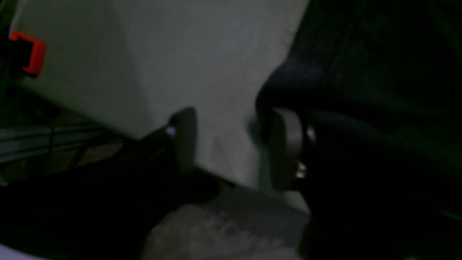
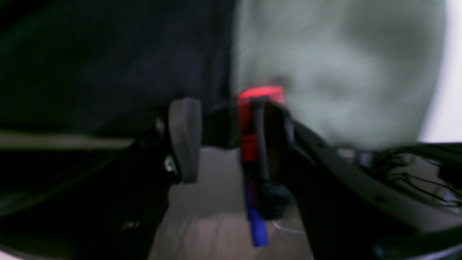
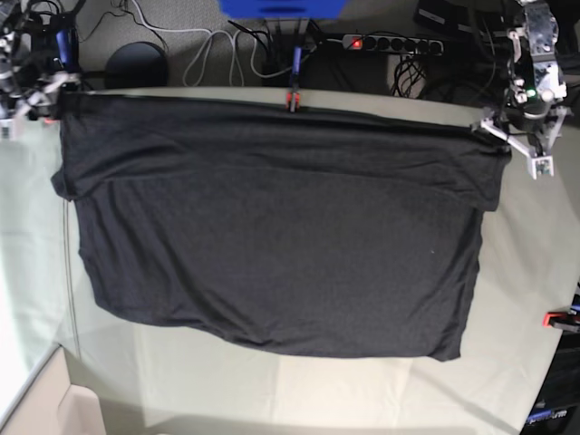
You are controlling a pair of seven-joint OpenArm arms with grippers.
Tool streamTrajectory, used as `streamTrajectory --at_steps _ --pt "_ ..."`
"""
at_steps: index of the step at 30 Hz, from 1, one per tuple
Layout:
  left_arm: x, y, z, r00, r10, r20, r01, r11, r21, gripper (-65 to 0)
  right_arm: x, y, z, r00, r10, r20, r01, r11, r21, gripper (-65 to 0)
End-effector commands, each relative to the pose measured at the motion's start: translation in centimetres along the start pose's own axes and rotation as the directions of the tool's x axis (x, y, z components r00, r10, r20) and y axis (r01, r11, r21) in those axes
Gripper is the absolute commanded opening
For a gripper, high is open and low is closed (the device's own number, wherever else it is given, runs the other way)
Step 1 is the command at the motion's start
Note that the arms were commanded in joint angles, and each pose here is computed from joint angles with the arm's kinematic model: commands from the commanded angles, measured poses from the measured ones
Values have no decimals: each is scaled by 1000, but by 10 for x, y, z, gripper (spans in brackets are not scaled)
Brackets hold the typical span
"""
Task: Layout the t-shirt on the table in an organized manner, then fold the t-shirt properly
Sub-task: 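Pull the grasped edge outward with both grippers to straighten the shirt, then release and reach both grippers to the middle of the shirt's sides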
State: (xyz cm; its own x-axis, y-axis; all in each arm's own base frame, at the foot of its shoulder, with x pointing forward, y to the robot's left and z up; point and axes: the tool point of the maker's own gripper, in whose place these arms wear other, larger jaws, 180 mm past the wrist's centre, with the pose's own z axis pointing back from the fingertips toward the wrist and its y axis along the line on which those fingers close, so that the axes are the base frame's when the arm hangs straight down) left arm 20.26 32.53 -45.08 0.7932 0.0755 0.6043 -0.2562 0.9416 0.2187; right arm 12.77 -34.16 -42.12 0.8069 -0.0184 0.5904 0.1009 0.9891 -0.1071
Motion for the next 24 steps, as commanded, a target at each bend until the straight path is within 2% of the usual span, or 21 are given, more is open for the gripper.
streamTrajectory --at_steps 1,4,7,11,15,19,24 --pt "26 13 6 997 -2 81 0 1000 26 -314 15 -8 7 999 11 50 -9 1000 -24 -358" --pt "45 20 17 987 63 146 -71 996 48 -313 37 -9 7 995 21 101 -17 999 -34 -357" --pt "84 34 27 959 131 253 -154 986 72 -313 53 -7 3 990 24 136 -19 999 -34 -357" --pt "133 33 19 920 195 340 -224 973 48 -313 82 -6 -3 979 13 204 -7 999 -33 -357" --pt "174 7 1 905 220 364 -228 973 -21 -312 112 3 -9 964 13 266 -10 1000 -13 -357" --pt "212 -22 -23 901 253 352 -238 967 -88 -312 140 15 -16 950 47 310 -54 998 16 -357" --pt "241 -50 -61 888 283 363 -250 959 -136 -312 152 24 -32 948 22 317 -40 998 51 -356"
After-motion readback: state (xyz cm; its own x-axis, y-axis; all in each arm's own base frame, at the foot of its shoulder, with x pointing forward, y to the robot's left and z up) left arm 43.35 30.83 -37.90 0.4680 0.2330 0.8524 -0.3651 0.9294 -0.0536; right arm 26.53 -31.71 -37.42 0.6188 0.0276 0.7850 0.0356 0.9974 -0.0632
